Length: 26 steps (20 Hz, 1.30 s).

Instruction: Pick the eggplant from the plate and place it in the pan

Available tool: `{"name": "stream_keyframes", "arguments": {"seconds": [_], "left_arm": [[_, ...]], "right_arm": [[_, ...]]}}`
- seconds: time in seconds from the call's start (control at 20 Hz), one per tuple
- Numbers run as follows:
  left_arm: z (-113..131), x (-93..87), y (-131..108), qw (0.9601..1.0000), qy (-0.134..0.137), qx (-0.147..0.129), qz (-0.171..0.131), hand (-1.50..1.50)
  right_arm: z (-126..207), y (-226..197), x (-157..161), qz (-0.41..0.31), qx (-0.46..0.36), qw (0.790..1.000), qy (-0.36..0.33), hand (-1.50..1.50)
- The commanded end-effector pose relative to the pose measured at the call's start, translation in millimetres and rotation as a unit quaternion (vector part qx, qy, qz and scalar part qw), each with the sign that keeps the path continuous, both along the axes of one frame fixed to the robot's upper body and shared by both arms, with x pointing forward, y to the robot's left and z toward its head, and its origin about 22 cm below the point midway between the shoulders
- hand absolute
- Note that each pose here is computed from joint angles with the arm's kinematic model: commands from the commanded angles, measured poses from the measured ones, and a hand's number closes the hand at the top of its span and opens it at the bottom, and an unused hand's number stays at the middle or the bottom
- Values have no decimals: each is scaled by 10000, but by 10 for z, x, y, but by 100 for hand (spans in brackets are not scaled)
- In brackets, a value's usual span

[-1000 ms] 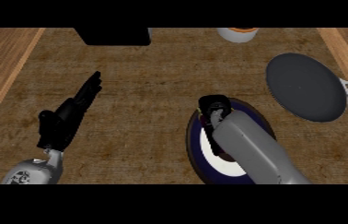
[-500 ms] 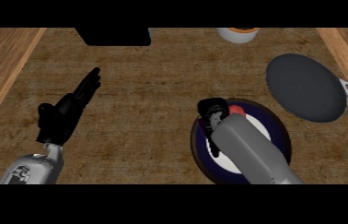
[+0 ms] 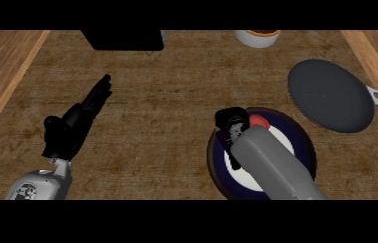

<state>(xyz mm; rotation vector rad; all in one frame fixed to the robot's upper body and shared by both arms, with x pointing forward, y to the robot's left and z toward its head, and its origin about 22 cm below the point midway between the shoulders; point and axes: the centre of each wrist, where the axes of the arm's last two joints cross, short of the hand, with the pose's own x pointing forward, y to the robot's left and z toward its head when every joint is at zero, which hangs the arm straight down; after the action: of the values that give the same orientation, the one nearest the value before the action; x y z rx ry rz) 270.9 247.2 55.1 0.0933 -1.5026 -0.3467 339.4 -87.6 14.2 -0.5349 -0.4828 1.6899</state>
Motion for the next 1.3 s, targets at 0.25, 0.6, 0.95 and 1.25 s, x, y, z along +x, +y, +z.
{"name": "stream_keyframes", "arguments": {"seconds": [0.25,0.6,0.95,1.25], "left_arm": [[-117,-45,-28,9997,151,-104,135,0],[-90,-133,324,9983,190,118,538,0],[47,-41,237,9987,84,9,512,0],[24,-55,38,10000,3,54,66,0]], "right_arm": [[147,-228,-528,356,1212,9827,-1355,150],[704,-737,-993,417,2542,9099,-3252,150],[1246,-1164,-1676,346,3216,8193,-4735,150],[1190,-1823,-1830,-565,3228,7921,-5150,150]]}}
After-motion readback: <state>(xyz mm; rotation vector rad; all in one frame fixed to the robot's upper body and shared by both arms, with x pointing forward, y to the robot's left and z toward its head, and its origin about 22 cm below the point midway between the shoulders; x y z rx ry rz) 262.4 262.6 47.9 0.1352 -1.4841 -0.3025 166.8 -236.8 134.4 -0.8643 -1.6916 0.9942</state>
